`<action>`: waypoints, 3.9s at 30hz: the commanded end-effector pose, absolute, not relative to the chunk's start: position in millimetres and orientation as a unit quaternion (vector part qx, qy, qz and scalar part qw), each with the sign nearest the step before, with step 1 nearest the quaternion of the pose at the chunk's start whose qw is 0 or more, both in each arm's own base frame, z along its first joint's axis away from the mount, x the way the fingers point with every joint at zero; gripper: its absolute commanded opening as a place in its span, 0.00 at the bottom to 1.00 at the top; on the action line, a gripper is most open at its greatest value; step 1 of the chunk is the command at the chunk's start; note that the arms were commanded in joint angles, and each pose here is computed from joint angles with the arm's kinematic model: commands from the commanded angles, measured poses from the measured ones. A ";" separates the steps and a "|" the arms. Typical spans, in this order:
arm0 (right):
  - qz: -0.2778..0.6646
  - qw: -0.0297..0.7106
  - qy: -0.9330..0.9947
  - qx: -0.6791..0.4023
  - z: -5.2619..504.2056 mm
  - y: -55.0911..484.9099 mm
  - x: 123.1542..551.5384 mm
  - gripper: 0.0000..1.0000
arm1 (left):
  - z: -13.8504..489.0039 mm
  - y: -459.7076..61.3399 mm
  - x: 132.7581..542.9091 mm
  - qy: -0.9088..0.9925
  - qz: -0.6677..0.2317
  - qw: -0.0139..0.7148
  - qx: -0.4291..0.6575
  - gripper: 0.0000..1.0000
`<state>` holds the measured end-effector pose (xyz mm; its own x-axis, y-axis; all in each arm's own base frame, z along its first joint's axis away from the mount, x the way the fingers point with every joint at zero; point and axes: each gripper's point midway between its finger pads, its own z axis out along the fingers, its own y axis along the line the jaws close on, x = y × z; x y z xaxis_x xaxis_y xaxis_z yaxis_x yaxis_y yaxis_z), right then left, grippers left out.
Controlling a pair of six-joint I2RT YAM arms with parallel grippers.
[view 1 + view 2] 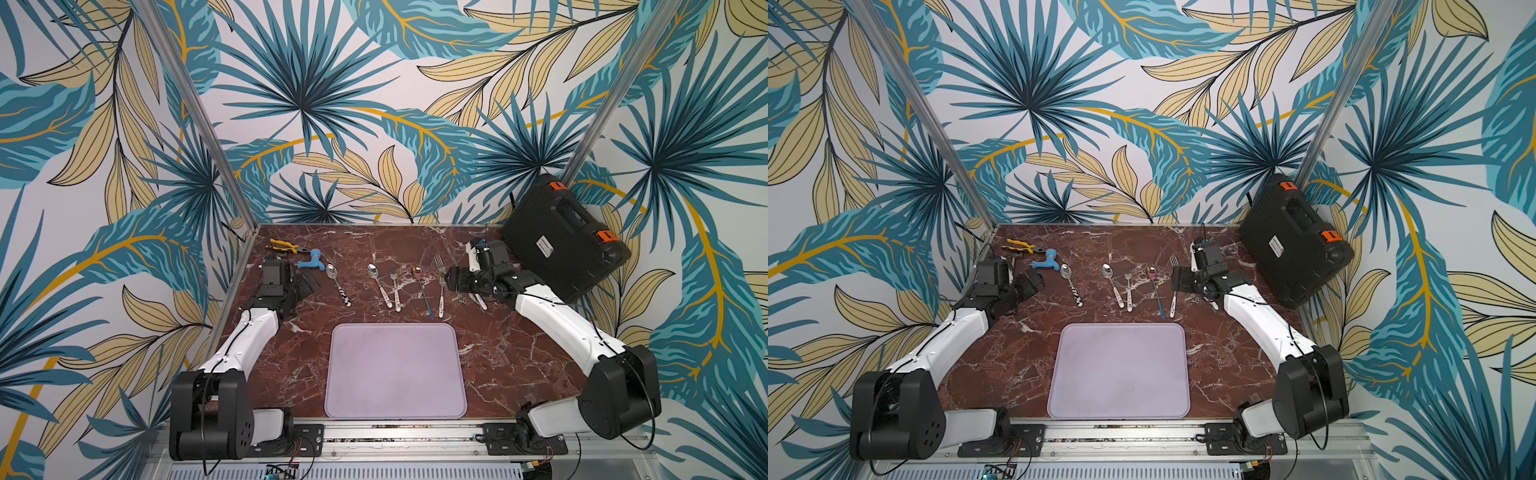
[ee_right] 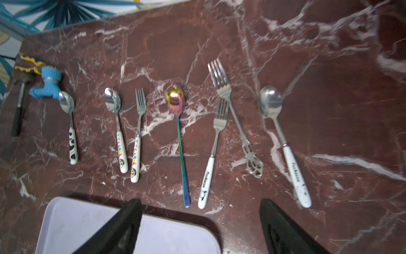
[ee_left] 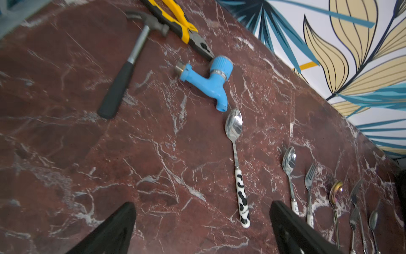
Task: Set the spoon and fork side by side
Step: Pick up the fork at the center of the board, then place the fork on the tray.
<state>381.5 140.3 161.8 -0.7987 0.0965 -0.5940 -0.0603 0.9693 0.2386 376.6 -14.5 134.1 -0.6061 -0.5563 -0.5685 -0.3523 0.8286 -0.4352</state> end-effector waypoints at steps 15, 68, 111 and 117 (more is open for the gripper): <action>0.095 0.181 0.978 -0.035 76.6 264.6 396.1 0.54 | 117.3 -50.4 376.1 0.907 -0.165 0.322 -0.217 1.00; -0.009 0.195 0.981 -0.016 60.8 276.6 398.8 0.00 | 120.0 -53.7 371.4 0.885 -0.196 0.359 -0.224 1.00; 0.124 0.138 0.983 -0.014 50.8 441.3 181.0 0.00 | 113.5 -19.6 341.1 0.855 -0.163 0.363 -0.332 1.00; 0.134 0.118 0.984 0.012 32.9 461.6 167.6 0.00 | 109.2 -12.9 337.3 0.851 -0.167 0.358 -0.347 1.00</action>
